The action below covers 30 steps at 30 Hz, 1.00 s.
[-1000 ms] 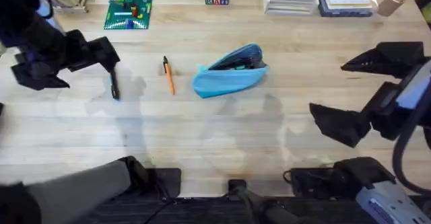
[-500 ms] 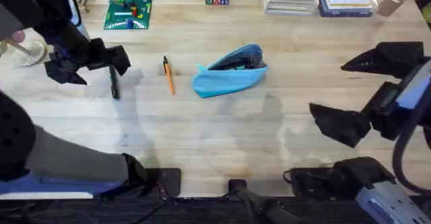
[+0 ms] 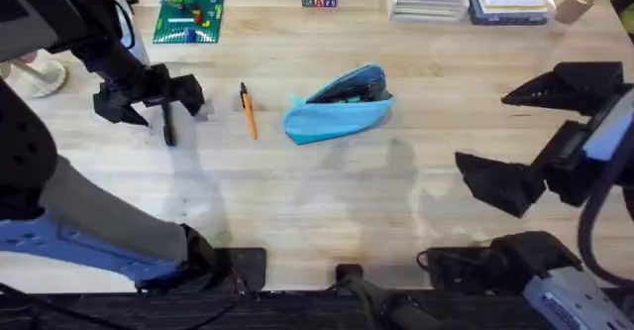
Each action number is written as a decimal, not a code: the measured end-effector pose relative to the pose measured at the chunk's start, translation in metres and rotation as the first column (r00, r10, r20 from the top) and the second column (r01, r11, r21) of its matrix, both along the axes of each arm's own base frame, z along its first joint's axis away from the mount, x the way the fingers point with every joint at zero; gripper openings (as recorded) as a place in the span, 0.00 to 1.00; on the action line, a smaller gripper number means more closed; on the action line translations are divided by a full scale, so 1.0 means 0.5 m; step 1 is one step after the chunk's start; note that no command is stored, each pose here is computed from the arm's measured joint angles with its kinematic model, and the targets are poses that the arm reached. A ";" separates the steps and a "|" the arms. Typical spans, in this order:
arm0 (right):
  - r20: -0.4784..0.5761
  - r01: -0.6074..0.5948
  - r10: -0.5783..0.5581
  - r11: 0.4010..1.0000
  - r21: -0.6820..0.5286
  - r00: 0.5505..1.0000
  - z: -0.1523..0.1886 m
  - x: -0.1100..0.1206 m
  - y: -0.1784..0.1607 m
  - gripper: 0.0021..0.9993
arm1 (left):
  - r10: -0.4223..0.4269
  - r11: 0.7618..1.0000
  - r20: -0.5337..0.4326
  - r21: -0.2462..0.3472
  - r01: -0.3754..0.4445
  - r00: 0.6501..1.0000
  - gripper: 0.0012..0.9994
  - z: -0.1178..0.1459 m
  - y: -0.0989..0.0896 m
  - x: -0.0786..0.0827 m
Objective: Unzip the bag, pick up the pens from the table one at a time and place them inside, then zip the bag closed.
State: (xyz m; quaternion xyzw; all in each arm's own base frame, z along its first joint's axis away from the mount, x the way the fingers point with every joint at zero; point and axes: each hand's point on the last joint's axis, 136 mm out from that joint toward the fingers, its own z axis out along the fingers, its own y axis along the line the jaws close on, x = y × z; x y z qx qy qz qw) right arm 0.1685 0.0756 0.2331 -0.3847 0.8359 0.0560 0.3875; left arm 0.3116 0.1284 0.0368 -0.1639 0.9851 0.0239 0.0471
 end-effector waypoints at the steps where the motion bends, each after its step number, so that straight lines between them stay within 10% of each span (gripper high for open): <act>1: 0.000 0.000 0.000 1.000 0.000 1.000 0.000 0.000 0.000 1.00 | -0.003 1.000 0.002 -0.001 0.003 1.000 0.99 0.000 0.000 0.001; 8: 0.000 0.000 0.000 1.000 -0.001 1.000 0.000 0.000 0.000 1.00 | -0.017 1.000 0.026 -0.017 0.017 1.000 0.91 -0.001 -0.004 0.012; 21: 0.000 0.001 -0.001 1.000 -0.001 1.000 0.000 0.000 0.000 1.00 | -0.020 1.000 0.007 -0.007 0.020 1.000 0.08 -0.004 0.000 0.004; 30: 0.000 0.002 -0.002 1.000 -0.002 1.000 0.000 0.000 -0.001 1.00 | -0.021 1.000 0.006 -0.004 0.021 1.000 0.04 -0.003 0.002 0.004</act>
